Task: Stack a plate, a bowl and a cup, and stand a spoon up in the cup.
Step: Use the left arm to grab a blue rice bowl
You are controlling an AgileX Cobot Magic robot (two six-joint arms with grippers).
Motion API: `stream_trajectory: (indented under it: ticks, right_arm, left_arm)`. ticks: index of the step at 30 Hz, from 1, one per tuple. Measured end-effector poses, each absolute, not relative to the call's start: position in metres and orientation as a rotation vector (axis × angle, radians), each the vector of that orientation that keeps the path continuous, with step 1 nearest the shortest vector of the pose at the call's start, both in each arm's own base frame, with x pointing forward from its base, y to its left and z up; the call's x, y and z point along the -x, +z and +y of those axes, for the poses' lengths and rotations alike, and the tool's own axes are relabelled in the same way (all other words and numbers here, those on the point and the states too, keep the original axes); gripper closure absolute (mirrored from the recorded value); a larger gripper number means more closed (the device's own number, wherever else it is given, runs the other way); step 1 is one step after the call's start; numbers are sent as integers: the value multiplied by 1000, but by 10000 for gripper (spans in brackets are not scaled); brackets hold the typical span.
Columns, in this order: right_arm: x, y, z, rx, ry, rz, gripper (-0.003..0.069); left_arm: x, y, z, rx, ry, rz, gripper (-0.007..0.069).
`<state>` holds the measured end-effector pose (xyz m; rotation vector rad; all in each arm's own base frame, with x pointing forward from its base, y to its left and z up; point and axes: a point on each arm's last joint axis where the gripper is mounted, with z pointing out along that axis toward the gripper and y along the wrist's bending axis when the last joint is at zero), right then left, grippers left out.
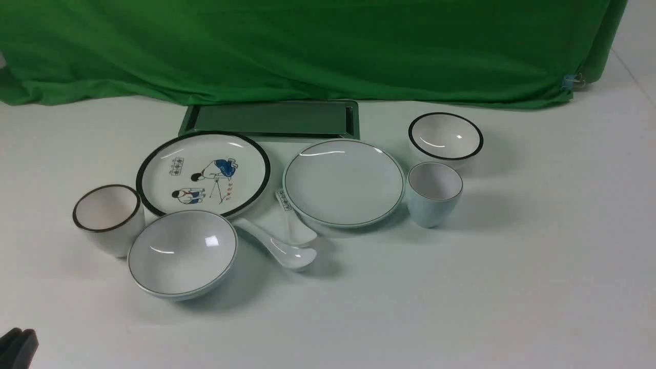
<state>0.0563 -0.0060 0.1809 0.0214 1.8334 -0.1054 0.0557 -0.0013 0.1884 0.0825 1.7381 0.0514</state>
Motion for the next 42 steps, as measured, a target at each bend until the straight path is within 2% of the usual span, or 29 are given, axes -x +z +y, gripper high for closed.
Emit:
stream_trajectory:
  ticks: [35,39,42]
  right_arm:
    - [-56,181,-6,-22,-105,1835,418]
    - [-56,181,-6,-21,-105,1834,418]
    - [-57,185,-6,-15,-103,1782,418]
  left_arm:
    - [-56,188,-1,-96,71,1737,632]
    - [-56,193,-1,-95,79,1685,632]
    - [-57,208,0,-81,92,1522,632]
